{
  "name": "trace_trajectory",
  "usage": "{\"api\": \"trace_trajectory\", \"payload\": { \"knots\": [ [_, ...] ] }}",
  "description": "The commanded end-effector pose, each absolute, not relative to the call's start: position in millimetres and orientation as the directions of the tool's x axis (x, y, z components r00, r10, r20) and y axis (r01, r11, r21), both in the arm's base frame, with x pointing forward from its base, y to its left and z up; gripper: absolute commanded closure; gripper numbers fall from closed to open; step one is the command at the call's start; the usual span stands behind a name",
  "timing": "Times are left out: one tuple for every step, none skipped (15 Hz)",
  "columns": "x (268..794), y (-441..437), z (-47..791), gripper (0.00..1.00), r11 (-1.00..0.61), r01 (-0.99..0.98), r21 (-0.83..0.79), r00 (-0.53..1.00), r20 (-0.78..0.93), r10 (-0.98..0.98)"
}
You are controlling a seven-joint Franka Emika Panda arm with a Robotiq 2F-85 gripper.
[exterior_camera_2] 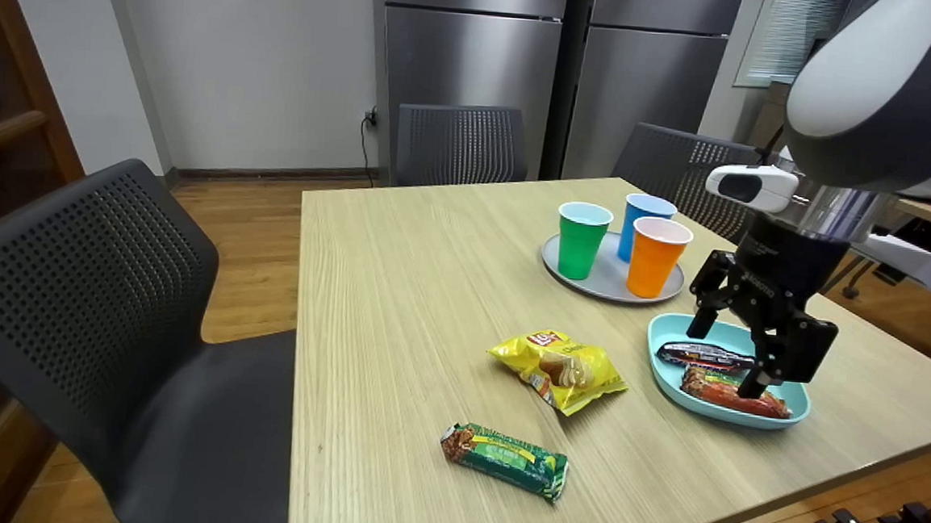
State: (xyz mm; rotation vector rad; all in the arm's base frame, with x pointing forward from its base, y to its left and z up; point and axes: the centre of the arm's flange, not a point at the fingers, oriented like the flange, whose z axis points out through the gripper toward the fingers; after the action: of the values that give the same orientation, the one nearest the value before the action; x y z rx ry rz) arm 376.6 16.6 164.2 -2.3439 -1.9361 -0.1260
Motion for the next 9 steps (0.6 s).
{"api": "trace_trajectory", "payload": {
  "knots": [
    [386,43,170,0.0,-0.246,0.969,0.01,0.241,0.169,0.956],
    [389,49,171,0.0,-0.252,0.968,0.01,0.247,0.173,0.954],
    [392,56,171,0.0,-0.258,0.966,0.016,0.252,0.169,0.953],
    [394,64,169,0.0,-0.257,0.966,0.024,0.251,0.141,0.958],
    [396,71,167,0.0,-0.265,0.963,0.04,0.259,0.123,0.958],
    [398,78,165,0.0,-0.274,0.961,0.046,0.268,0.107,0.957],
    [400,86,163,0.0,-0.288,0.956,0.054,0.283,0.089,0.955],
    [401,93,161,0.0,-0.3,0.952,0.058,0.295,0.078,0.952],
    [404,101,159,0.0,-0.324,0.944,0.057,0.319,0.073,0.945]
  ]
}}
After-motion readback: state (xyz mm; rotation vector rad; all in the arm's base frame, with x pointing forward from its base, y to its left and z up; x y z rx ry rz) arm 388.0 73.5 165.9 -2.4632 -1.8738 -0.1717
